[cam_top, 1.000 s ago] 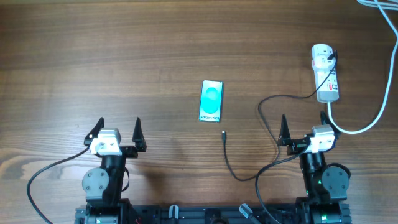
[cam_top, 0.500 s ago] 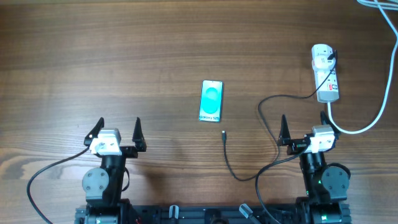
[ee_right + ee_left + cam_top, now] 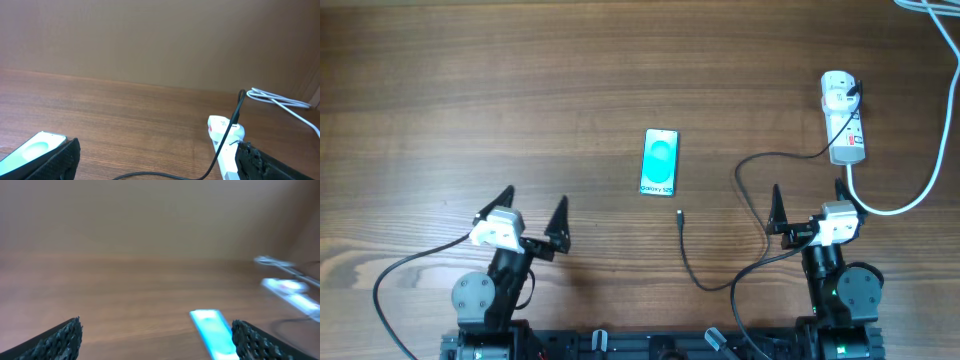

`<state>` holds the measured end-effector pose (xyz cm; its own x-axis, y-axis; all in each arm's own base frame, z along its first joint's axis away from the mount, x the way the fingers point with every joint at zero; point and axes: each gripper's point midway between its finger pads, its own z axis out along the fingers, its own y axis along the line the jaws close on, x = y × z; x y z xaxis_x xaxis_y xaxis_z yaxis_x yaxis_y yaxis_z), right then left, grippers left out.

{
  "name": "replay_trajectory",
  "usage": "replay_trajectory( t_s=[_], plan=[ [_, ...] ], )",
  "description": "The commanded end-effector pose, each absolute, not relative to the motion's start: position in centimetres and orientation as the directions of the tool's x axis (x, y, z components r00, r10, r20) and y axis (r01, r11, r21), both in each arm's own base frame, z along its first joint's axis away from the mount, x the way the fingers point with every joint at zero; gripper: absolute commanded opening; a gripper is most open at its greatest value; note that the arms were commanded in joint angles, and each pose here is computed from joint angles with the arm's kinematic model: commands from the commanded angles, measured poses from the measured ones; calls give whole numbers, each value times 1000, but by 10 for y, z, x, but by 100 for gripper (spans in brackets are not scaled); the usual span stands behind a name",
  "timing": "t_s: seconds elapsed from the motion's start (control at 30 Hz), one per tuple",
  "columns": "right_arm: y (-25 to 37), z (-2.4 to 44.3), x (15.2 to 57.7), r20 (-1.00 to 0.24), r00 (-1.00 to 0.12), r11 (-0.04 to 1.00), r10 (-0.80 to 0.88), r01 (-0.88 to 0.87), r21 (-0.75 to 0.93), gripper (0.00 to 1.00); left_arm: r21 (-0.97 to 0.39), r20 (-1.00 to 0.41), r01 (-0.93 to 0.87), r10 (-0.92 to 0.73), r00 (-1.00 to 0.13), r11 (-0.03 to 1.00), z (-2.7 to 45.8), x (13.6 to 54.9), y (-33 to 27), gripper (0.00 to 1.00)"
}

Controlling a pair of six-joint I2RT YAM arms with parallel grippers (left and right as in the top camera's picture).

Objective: Plug charger to phone and switch on socket
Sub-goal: 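Swing the left arm up and over toward the phone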

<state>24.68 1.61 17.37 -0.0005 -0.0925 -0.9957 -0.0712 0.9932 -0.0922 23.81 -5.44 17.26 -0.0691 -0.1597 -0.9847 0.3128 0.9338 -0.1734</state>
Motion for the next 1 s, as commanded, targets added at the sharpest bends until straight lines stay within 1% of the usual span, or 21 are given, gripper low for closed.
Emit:
replay_trajectory(
  t_s=[0.0,0.07,0.1,0.2,0.27,0.4,0.43,0.47,0.53,0.57,0.6,0.63,0.7,0.77,0.8,0.83,0.9,0.97],
  plan=[
    [19,173,247,-995,-1,991,-105,-87,-104,100,-186,-976,506,-218,4,842,204,223,-85,100],
    [19,173,247,-995,-1,991,-105,-87,-104,100,-187,-945,547,-301,126,816,244,214,-85,100],
    [19,173,247,-995,-1,991,-104,-87,-104,100,-165,-919,574,-336,205,802,267,205,-85,100],
    [19,173,247,-995,-1,991,-105,-87,-104,100,-50,-834,616,-372,407,787,322,173,-85,100],
    [19,173,247,-995,-1,991,-105,-87,-104,100,-22,-814,614,-371,447,789,347,161,-84,100],
    [19,173,247,-994,-1,991,-105,-87,-105,100,-63,-837,596,-368,406,800,385,163,-81,100],
    [19,173,247,-994,-1,991,-105,-87,-105,100,-91,-857,582,-362,368,808,395,170,-80,100],
    [19,173,247,-995,-1,991,-105,-87,-104,100,-143,-884,558,-359,299,817,400,183,-77,100],
    [19,173,247,-995,-1,991,-105,-87,-104,100,-261,-945,444,-320,62,857,397,220,-69,100],
    [19,173,247,-995,-1,991,-104,-87,-104,99,-279,-959,397,-277,-64,874,388,236,-68,100],
    [19,173,247,-995,-1,991,-105,-87,-104,100,-291,-955,369,-249,-159,883,383,244,-68,100],
    [19,173,247,-994,-1,991,-105,-87,-105,100,-339,-925,334,-248,-288,879,377,253,-70,100],
    [19,173,247,-995,-1,991,-105,-87,-104,100,-415,-866,332,-256,-429,847,376,264,-80,100],
    [19,173,247,-995,-1,991,-105,-87,-104,100,-548,-762,353,-279,-585,758,368,268,-101,100],
    [19,173,247,-995,-1,991,-105,-87,-104,100,-576,-742,387,-261,-618,720,365,268,-110,100],
    [19,173,247,-995,-1,991,-105,-87,-104,99,-592,-725,388,-255,-640,706,361,270,-113,100],
    [19,173,247,-995,-1,991,-104,-87,-104,100,-594,-695,352,-241,-677,724,345,278,-117,100],
    [19,173,247,-995,-1,991,-105,-87,-104,100,-567,-692,336,-215,-689,752,336,283,-124,100]
  ],
)
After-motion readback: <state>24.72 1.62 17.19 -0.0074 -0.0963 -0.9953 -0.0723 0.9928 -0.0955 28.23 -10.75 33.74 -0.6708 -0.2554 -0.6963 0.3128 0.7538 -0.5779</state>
